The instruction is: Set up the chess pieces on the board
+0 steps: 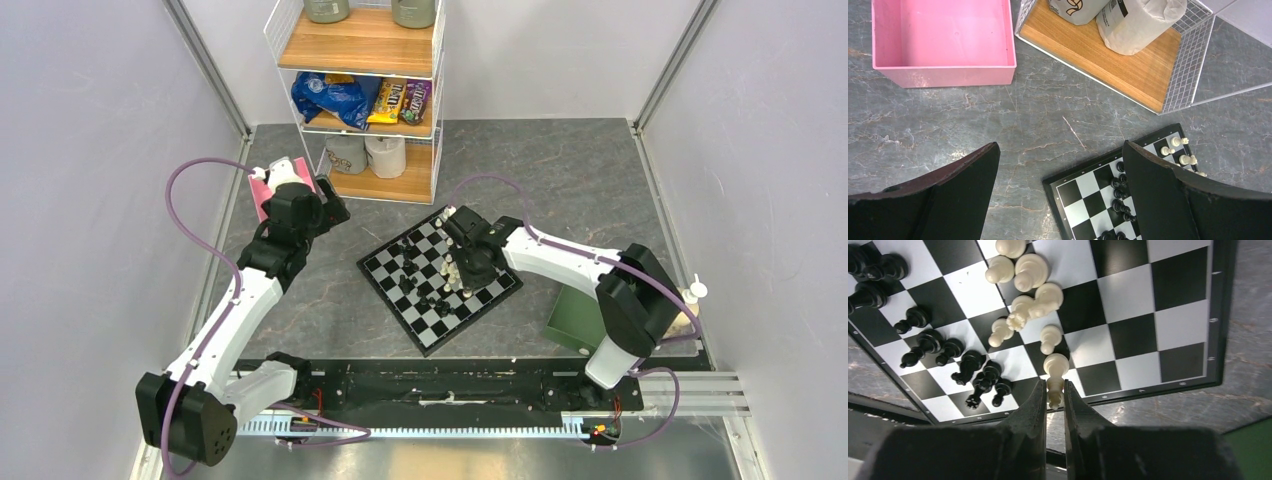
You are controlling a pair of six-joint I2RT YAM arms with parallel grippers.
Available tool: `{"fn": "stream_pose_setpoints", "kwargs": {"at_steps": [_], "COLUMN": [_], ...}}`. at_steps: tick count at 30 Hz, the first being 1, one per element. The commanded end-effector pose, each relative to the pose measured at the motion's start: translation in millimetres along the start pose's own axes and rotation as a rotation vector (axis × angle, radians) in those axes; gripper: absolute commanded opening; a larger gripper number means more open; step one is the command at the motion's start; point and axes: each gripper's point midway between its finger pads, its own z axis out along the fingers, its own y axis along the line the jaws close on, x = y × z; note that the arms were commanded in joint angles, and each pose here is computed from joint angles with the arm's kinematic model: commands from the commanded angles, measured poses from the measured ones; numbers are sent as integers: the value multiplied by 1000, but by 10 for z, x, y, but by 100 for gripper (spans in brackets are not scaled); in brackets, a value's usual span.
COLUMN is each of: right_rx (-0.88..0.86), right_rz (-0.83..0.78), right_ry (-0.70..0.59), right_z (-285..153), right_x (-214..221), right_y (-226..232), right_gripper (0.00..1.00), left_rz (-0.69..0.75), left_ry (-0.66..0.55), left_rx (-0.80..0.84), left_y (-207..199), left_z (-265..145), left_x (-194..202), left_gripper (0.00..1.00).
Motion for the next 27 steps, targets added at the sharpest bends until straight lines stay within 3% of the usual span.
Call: {"fn": "stream_pose_setpoints", "kwargs": {"at_steps": [1,13,27], "right_rx": [98,136,152], "right_rz": [-21,81,92], "right_ry": [-148,-185,-146], "right_z": [-294,-139,156], "right_x": [-338,-960,-999], "right_y": [-193,-590,-672], "right_gripper": [11,12,16], "left_rz": [10,9,2], "left_ry": [-27,-38,-43], "left_rx": [18,14,9], "left_y": [-19,14,51], "left_z": [11,-32,-43], "left_x": [-71,-107,-108], "left_gripper": [100,100,100]}}
